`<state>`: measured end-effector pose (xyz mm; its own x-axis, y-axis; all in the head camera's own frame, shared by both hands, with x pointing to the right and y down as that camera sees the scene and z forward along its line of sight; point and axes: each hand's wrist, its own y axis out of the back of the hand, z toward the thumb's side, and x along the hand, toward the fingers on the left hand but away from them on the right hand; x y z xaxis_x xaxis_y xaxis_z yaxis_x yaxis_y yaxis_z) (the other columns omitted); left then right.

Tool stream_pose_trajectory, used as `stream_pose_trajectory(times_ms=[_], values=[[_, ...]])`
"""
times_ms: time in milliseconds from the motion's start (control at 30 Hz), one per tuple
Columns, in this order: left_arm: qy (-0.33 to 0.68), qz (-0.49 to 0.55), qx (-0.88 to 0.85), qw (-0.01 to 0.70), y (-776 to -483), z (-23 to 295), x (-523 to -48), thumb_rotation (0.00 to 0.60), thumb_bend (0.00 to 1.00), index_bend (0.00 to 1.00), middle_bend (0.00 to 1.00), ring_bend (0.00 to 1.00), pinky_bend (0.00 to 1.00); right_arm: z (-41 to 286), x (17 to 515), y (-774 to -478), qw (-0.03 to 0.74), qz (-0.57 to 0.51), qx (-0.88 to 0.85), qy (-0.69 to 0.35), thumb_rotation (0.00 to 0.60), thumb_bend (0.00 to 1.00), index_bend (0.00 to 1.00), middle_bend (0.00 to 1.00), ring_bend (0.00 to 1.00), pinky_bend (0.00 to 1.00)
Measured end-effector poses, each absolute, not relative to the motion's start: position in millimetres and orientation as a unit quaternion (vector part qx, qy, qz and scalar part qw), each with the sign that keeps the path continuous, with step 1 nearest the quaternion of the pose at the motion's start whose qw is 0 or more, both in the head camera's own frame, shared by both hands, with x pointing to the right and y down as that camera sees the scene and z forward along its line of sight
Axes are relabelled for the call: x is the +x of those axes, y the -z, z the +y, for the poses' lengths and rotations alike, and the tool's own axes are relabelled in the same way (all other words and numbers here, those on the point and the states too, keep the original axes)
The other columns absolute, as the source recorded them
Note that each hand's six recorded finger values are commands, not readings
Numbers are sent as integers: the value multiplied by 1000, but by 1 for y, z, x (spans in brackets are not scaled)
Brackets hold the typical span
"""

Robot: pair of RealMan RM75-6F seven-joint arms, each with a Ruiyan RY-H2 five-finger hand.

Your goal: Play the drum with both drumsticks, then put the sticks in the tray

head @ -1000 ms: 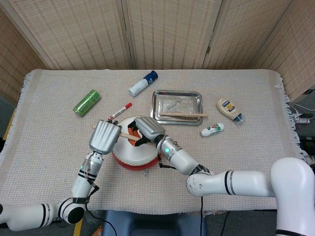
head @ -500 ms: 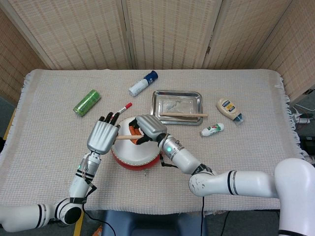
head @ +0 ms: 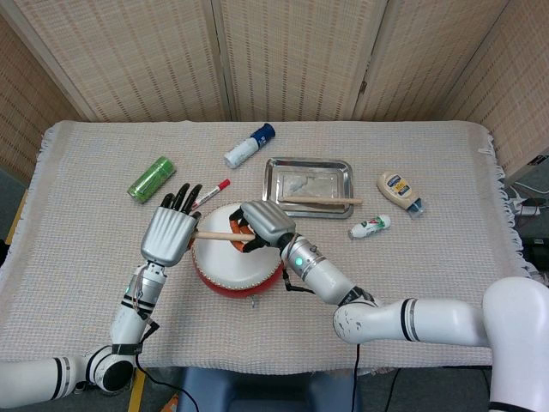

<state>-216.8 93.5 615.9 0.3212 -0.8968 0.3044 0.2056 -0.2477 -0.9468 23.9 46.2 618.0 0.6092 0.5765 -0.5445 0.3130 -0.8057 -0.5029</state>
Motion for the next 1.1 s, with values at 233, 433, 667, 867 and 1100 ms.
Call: stream_pose_trajectory(times_ms=[233, 433, 667, 867, 1100], values=[[511, 291, -610, 531, -614, 91, -224, 600, 306, 0, 9, 27, 228, 46, 27, -618, 191, -252, -875, -368, 600, 435, 1000, 886, 1000, 1000], [520, 296, -609, 521, -614, 88, -233, 600, 307, 0, 1, 20, 223, 42, 37, -616, 197, -255, -869, -376, 600, 435, 1000, 886, 1000, 1000], [533, 303, -609, 503, -615, 83, -246, 600, 307, 0, 0, 19, 220, 35, 55, -611, 202, -263, -861, -386, 600, 435, 1000, 886, 1000, 1000], [542, 315, -612, 482, -616, 79, -257, 600, 306, 0, 0, 20, 220, 28, 75, -607, 211, -265, -852, -400, 600, 434, 1000, 886, 1000, 1000], [549, 322, -614, 467, -618, 76, -267, 600, 306, 0, 0, 20, 220, 22, 96, -607, 218, -264, -841, -419, 600, 435, 1000, 886, 1000, 1000]])
